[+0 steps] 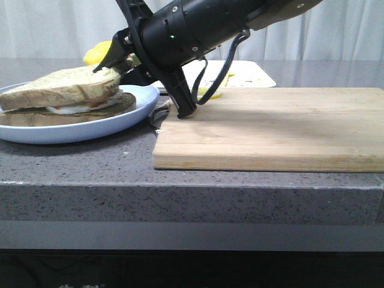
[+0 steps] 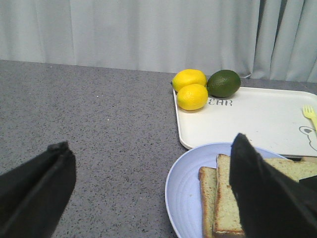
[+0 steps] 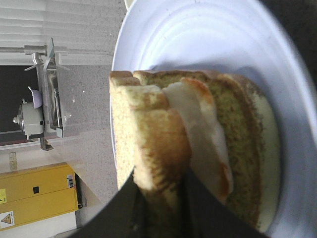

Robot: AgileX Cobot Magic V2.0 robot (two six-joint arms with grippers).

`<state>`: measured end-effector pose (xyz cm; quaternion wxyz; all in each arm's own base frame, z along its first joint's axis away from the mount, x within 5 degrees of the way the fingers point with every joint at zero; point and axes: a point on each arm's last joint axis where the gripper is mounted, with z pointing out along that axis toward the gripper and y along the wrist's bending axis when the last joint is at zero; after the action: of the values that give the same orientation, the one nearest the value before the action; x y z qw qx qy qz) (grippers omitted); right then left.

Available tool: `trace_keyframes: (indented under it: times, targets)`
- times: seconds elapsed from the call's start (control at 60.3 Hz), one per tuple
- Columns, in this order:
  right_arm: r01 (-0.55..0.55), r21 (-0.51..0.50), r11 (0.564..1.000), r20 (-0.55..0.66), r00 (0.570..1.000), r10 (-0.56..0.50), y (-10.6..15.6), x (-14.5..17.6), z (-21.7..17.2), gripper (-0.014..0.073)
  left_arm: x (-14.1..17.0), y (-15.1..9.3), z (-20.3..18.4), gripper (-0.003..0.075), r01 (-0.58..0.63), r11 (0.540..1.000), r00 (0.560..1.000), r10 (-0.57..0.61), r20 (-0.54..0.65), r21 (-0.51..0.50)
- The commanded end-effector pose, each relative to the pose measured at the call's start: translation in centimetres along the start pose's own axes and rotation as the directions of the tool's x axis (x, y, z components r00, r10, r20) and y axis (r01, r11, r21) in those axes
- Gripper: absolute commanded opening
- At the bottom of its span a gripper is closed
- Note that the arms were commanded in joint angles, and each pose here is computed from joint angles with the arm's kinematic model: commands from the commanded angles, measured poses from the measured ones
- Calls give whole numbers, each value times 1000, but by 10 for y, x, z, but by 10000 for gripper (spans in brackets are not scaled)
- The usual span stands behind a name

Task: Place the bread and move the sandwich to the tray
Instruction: 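Lower the bread onto the egg and open the right gripper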

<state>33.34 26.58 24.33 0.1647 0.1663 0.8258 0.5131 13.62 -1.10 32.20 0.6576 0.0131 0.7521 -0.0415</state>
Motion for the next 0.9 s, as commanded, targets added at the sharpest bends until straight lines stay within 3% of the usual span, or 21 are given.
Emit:
trace_keyframes:
  times: [0.0, 0.249, 0.464, 0.663, 0.746, 0.878]
  targets:
    - [19, -84, 996, 12, 1000, -18, 27, 0, -16, 176, -19, -1, -1, 618, 4, 1000, 994, -5, 111, 6]
    - [16, -85, 996, 18, 1000, -15, 26, -4, -18, 388, -19, -1, -1, 618, 4, 1000, 994, -5, 111, 6]
    - [35, -100, 994, -2, 999, -35, 24, -16, -36, 395, -19, -1, -1, 618, 4, 1000, 994, -5, 111, 6]
    - [141, 12, 990, 69, 987, -142, 3, -28, -80, 393, -19, -1, -1, 618, 4, 1000, 994, -5, 111, 6]
    - [286, 116, 951, 80, 952, -296, -6, -29, -105, 372, -19, -1, -1, 618, 4, 1000, 994, -5, 111, 6]
    - [507, 282, 815, 40, 842, -538, -18, -29, -148, 300, -19, -1, -1, 618, 4, 1000, 994, -5, 111, 6]
